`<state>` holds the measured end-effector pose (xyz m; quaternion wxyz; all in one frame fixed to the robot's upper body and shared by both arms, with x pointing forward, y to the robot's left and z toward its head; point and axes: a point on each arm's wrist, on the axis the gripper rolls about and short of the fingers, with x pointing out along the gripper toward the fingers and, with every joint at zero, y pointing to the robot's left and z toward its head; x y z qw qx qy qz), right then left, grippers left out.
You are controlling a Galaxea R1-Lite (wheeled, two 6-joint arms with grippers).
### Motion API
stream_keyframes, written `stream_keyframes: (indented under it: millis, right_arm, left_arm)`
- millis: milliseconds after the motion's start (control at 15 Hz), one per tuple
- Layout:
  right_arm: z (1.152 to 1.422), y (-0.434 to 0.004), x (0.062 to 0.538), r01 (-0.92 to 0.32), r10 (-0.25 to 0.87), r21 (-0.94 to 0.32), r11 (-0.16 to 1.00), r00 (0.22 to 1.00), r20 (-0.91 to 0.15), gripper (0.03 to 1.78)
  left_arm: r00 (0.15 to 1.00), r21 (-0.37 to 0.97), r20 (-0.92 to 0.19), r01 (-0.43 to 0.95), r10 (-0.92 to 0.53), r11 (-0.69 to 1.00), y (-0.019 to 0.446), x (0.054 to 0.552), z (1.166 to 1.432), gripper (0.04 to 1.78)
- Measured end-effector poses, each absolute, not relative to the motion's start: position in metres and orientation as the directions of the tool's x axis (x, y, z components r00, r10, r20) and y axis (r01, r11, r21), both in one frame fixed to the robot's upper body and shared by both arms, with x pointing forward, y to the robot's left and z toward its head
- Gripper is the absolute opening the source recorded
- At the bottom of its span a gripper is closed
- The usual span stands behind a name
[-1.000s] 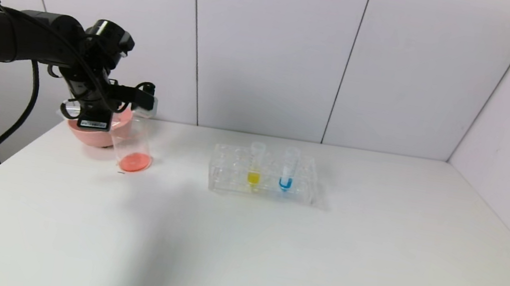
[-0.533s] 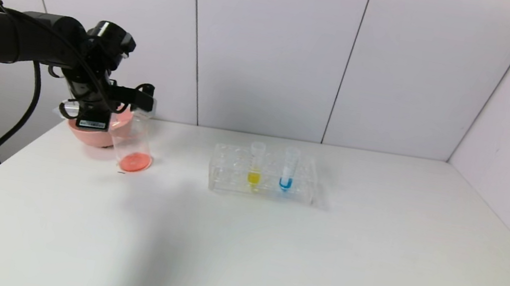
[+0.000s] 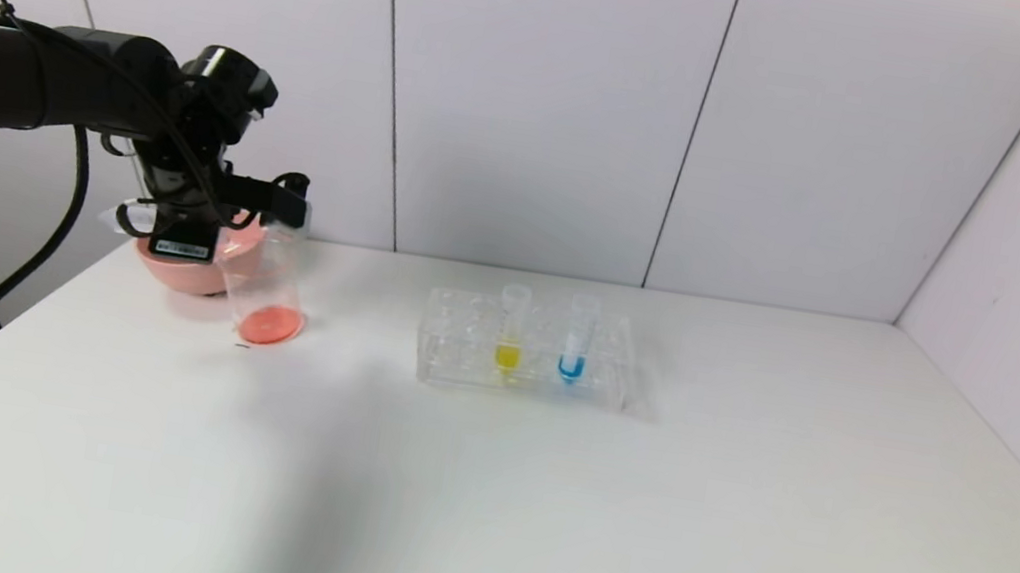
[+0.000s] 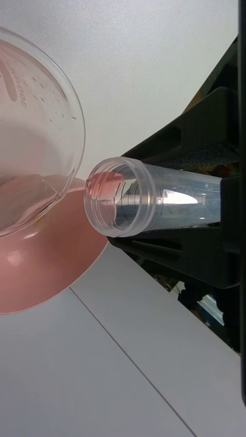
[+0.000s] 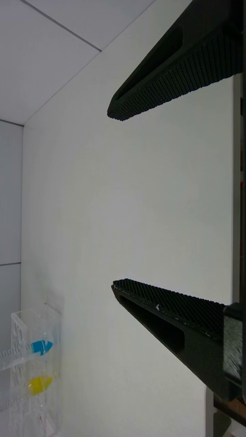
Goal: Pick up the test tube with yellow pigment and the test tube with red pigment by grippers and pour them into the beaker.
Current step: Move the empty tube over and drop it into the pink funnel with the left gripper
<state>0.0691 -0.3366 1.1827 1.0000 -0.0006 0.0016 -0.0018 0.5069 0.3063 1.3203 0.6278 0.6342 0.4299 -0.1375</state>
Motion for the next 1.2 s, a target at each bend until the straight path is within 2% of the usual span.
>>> stream_keyframes:
  millis: [1200]
  right_arm:
    - [1.1827,-0.3366,0.0691,0.004,-0.004,-0.001,1.000,1.000,-0.003,1.70]
  left_arm:
    - [0.578,0.679,-0.685,0.727,0.443,0.101,0.3016,0.5072,1.3188,0.49]
